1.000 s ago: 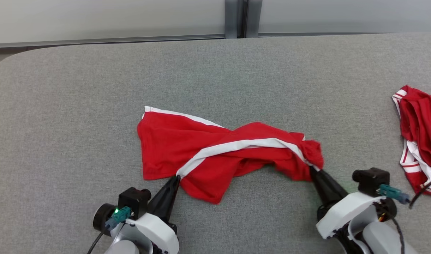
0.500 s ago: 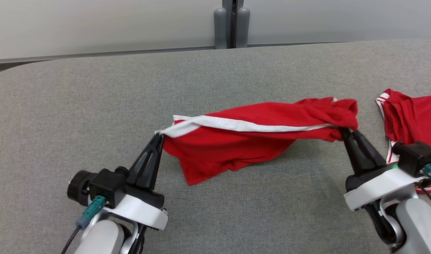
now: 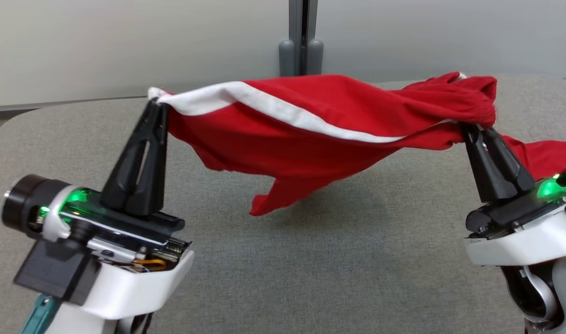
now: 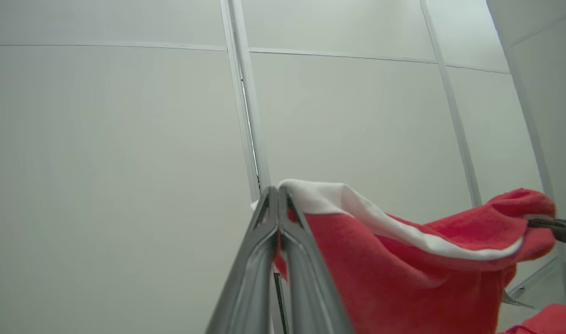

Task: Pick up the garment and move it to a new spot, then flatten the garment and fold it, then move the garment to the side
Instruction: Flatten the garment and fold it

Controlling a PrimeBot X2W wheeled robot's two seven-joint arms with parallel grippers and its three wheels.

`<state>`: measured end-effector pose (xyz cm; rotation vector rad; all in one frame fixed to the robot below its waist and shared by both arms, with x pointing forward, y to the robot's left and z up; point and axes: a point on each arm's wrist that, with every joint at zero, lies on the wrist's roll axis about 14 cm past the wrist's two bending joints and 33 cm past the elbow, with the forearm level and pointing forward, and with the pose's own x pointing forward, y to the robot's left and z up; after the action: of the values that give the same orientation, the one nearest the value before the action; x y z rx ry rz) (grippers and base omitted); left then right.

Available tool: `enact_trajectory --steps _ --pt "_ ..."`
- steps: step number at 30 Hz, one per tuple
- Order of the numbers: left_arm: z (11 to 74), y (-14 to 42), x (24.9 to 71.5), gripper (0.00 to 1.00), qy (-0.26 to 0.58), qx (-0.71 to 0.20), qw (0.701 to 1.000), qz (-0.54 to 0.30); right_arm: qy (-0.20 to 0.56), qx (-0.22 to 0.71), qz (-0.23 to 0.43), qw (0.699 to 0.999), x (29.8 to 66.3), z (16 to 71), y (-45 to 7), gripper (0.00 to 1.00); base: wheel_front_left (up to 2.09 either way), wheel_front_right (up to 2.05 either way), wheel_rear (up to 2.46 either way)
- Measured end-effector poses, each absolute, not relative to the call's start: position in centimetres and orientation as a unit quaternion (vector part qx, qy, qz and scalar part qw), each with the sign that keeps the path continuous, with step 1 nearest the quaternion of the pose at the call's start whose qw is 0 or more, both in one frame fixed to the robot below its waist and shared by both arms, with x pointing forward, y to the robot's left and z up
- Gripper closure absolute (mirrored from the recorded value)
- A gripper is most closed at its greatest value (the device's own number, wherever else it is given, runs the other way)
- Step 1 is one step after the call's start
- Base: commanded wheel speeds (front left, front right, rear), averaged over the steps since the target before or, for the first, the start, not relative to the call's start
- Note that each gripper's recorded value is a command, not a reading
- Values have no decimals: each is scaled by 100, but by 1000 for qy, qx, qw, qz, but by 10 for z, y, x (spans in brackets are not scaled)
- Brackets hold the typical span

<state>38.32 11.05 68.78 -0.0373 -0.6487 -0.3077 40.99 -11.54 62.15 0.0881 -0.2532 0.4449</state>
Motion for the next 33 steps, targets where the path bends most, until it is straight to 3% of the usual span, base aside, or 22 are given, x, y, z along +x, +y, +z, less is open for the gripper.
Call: enact_trajectory --steps 9,15,26,33 --pt "770 124 347 100 -448 18 883 -139 -236 18 246 940 382 703 -101 100 0 0 0" --pt "795 127 335 100 -480 33 866 -138 -291 -1 254 922 365 742 -96 100 0 0 0" --pt "793 131 341 100 -469 29 872 -136 -281 14 262 923 368 743 -90 100 0 0 0" --pt "777 133 371 100 -426 16 894 -141 -232 62 273 932 393 715 -79 100 0 0 0"
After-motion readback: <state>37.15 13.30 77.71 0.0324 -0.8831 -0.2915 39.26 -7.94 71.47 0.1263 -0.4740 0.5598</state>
